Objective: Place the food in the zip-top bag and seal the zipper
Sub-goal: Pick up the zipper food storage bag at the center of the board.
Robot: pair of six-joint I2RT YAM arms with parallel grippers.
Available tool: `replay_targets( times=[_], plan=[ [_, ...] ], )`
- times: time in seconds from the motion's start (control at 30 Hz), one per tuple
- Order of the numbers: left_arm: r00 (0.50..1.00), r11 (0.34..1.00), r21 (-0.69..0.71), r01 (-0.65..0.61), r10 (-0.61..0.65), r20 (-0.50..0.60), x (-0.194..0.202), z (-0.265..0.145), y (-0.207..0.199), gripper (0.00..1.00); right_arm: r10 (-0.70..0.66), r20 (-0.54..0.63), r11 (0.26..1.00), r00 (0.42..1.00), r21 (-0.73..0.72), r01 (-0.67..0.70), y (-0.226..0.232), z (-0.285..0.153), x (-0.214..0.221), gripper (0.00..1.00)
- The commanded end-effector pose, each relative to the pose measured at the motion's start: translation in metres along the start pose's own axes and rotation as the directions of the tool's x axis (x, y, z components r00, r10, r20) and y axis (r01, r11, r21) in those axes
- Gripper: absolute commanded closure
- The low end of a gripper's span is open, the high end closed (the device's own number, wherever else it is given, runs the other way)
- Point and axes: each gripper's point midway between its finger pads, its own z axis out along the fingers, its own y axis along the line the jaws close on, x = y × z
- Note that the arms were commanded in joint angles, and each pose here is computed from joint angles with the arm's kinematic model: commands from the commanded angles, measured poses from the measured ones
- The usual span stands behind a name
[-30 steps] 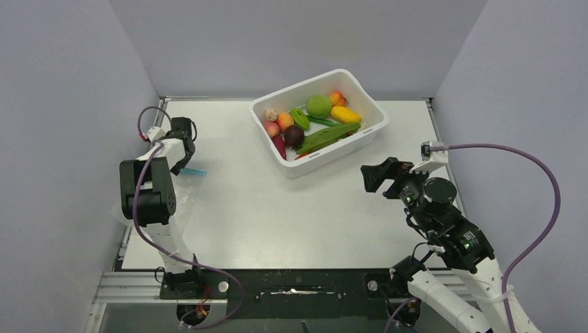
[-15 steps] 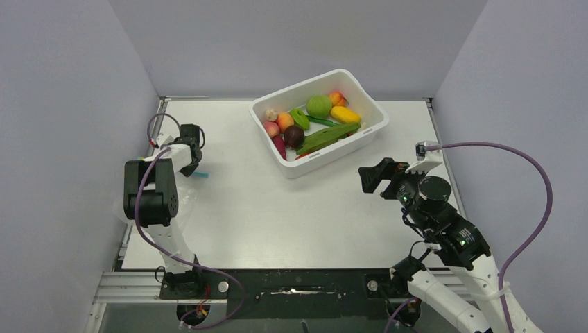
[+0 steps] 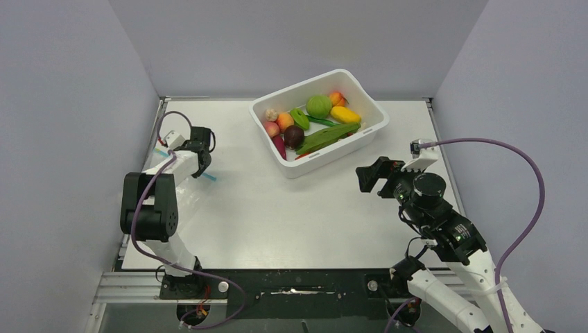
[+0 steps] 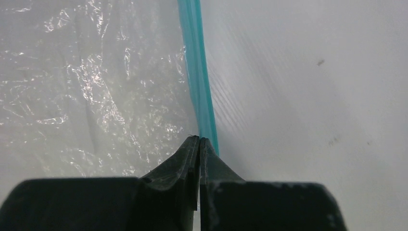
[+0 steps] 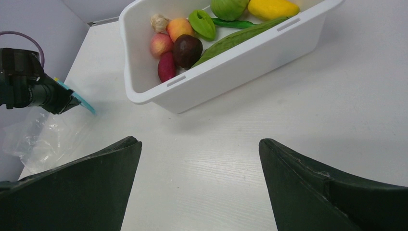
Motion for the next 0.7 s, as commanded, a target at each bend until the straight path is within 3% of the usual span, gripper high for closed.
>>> replay_targets(
  times=[0.0, 0.27, 0.67],
  plan=[
    [0.999, 0.988, 0.153, 0.028, -0.035, 0.04, -0.01, -0.042, -0.026, 1.0, 0.013, 0.033, 1.0, 0.999, -0.021, -0.013, 0.008, 0.004, -0.01, 0.01],
    [1.0, 0.929, 0.37, -0.029, 0.025, 0.014, 0.015, -0.106, -0.048, 1.0, 0.033, 0.005, 0.999, 0.999, -0.009, -0.033, 0.008, 0.007, -0.005, 0.0],
    [0.981, 0.767, 0.618, -0.173, 0.191, 0.038, 0.056, -0.194, -0.054, 1.0, 0.094, -0.078, 0.995, 0.993, -0.007, -0.095, 0.017, 0.016, 0.005, 0.03]
  ],
)
